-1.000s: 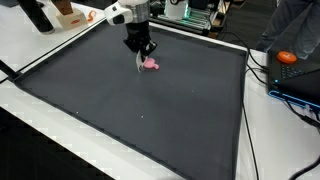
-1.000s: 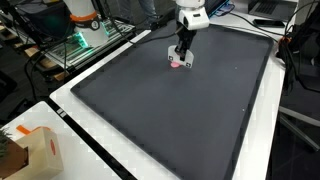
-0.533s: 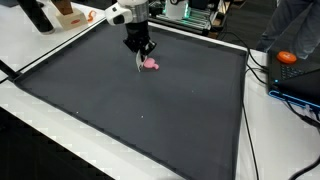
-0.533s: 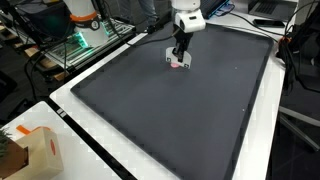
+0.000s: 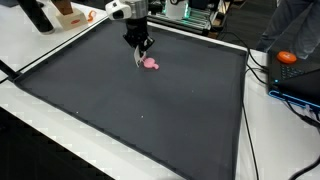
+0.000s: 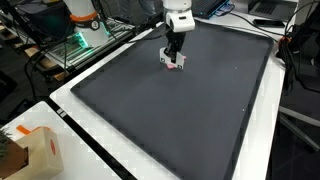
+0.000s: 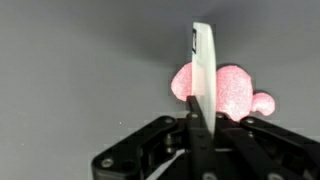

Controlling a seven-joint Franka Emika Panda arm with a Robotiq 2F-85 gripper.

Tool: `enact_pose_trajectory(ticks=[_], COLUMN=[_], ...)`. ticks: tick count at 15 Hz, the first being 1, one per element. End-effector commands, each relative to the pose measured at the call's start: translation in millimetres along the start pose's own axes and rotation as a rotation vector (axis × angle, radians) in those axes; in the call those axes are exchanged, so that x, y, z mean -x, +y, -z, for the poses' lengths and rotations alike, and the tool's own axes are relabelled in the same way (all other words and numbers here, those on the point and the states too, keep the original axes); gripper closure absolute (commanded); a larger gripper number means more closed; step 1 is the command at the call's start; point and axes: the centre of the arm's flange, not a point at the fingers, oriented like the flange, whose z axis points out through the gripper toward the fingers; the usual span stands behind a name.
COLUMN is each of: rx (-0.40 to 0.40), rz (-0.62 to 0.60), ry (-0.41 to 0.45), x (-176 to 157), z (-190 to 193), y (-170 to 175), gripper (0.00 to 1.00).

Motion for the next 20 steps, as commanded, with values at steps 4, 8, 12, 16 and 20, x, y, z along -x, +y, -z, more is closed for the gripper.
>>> enact_pose_trajectory(ticks=[4, 8, 12, 16, 20], rx=[0.034, 0.058, 0.105, 0.17, 0.23], rz=[-0.035, -0.015, 0.001, 0.037, 0.084], ry=[0.018, 0.083, 0.124, 0.095, 0.023], x=[36, 37, 30, 14, -4], z=[17, 57, 93, 115, 121], y=[14, 5, -10, -39, -74], gripper=[0.99, 0.99, 0.99, 0.99, 0.99])
